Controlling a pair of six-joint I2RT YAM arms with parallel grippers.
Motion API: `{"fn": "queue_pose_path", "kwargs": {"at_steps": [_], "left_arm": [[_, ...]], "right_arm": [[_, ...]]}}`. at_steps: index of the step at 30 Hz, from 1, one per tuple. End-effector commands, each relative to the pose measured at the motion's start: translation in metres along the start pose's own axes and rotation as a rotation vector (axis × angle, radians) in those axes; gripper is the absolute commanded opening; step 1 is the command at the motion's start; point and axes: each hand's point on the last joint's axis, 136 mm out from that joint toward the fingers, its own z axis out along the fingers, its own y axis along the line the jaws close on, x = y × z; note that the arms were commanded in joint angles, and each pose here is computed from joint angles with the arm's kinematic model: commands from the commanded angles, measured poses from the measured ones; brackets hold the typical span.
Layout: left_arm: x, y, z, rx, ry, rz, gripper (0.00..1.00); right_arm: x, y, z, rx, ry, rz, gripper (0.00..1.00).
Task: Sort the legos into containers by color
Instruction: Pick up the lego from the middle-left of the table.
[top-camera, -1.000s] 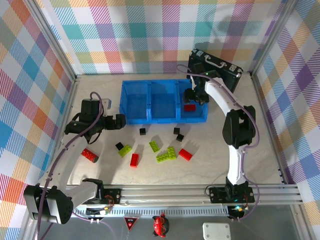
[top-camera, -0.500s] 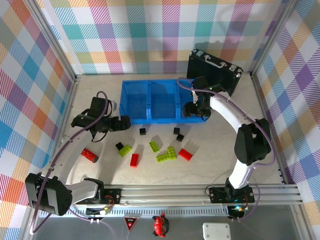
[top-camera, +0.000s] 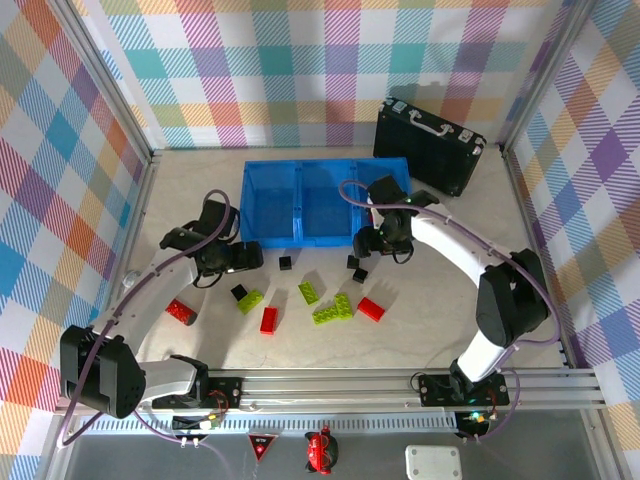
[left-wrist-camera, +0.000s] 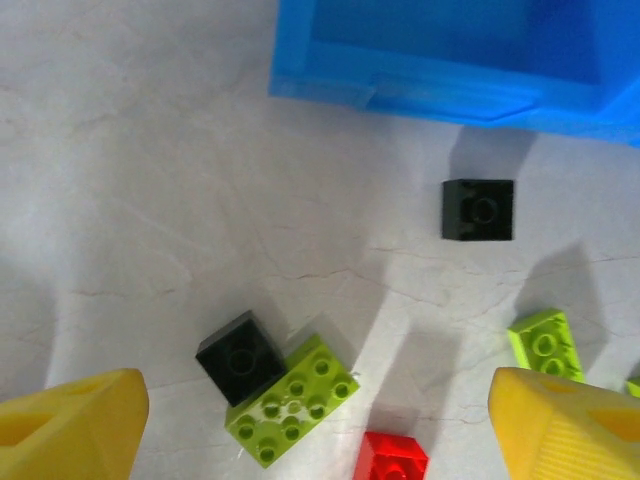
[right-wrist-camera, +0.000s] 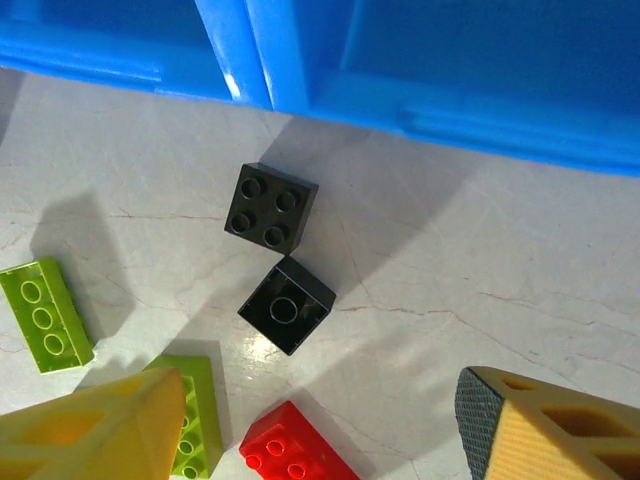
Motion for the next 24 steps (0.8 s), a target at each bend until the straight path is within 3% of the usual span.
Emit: {"fn": "queue_pose_path", "kwargs": {"at_steps": [1, 6, 15, 24], "left_arm": [[0.020, 0.016, 0.011, -0.081, 0.061, -0.072, 0.85], [0.032, 0.018, 0.032, -0.090, 0.100, -0.156, 0.67], [0.047, 0.037, 0.061, -0.181, 0.141, -0.233, 0.63], [0.055, 0.040, 0.079, -0.187, 0.171, -0.260, 0.56]], "right_arm": [[0.004, 0.008, -0.005, -0.034, -0.019, 0.013, 0.73], [0.012, 0.004, -0.002, -0.016, -0.002, 0.010, 0.72], [0.019, 0.002, 0.000, 0.001, 0.011, -0.005, 0.72], [0.021, 0.000, -0.005, 0.006, 0.002, -0.006, 0.72]]}}
